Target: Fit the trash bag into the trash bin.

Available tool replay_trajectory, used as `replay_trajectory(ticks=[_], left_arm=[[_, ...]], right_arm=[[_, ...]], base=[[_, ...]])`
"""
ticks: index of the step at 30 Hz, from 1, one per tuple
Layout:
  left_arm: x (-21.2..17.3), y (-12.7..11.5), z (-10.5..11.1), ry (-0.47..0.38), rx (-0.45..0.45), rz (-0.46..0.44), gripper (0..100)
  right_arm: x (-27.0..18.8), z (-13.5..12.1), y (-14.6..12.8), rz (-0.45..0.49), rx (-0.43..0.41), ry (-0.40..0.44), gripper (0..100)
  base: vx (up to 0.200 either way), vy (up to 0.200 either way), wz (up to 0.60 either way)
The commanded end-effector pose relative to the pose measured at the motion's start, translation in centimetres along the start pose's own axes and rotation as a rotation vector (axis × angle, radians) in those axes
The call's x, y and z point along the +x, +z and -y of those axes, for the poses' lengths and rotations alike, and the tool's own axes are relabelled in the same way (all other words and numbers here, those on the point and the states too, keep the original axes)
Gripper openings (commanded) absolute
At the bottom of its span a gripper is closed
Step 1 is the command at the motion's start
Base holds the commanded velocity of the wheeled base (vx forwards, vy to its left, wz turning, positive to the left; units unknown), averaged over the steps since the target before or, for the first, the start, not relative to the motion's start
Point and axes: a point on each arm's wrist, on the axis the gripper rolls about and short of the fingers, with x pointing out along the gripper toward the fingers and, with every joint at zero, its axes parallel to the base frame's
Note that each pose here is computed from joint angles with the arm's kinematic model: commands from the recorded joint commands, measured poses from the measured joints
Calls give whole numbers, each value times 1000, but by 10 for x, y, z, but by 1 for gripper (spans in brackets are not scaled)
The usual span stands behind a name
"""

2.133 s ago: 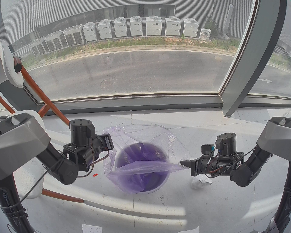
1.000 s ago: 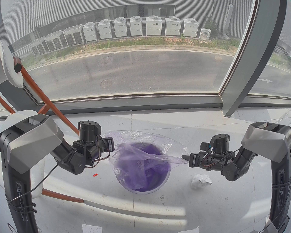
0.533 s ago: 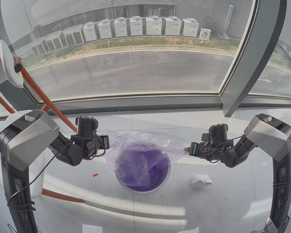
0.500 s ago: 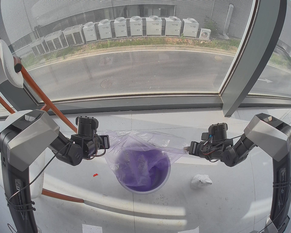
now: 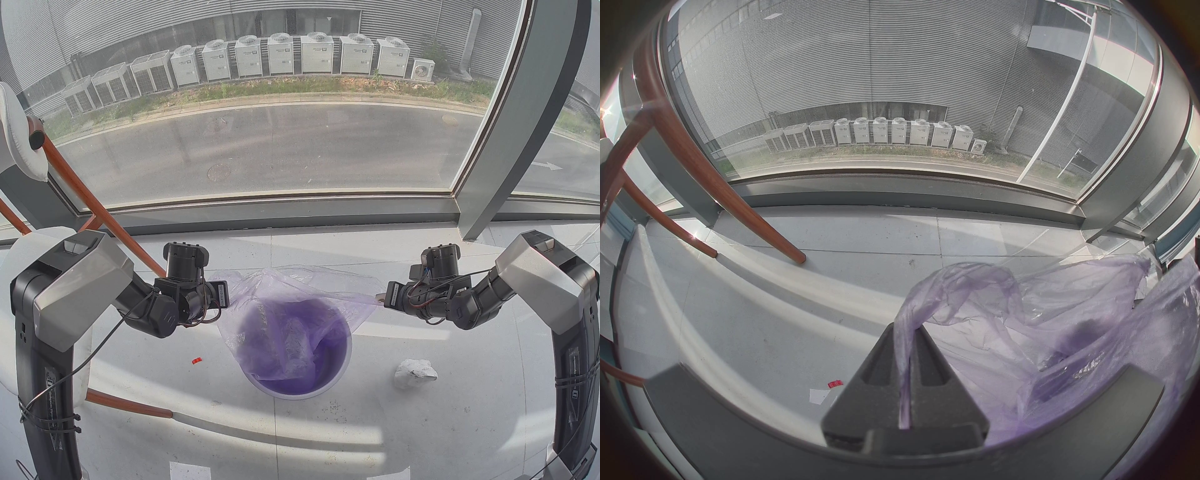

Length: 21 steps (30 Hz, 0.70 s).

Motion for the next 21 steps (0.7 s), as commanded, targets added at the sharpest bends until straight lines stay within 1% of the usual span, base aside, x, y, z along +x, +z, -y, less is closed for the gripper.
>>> replay_trajectory(ticks=[1, 8, 16, 21], left_arm=[[8, -8, -2, 8, 1, -18, 0], [9, -18, -6, 21, 5, -56, 0], [1, -48, -19, 51, 13, -156, 0], [-4, -57, -23, 56, 13, -181, 0]], right_arm=[[10, 9, -9, -25, 9, -15, 0], [15, 13, -18, -48, 13, -23, 0], [14, 20, -41, -118, 27, -51, 0], [10, 22, -44, -135, 35, -57, 0]], base=[[0, 0, 0], [0, 0, 0], [0, 0, 0], [0, 0, 0]])
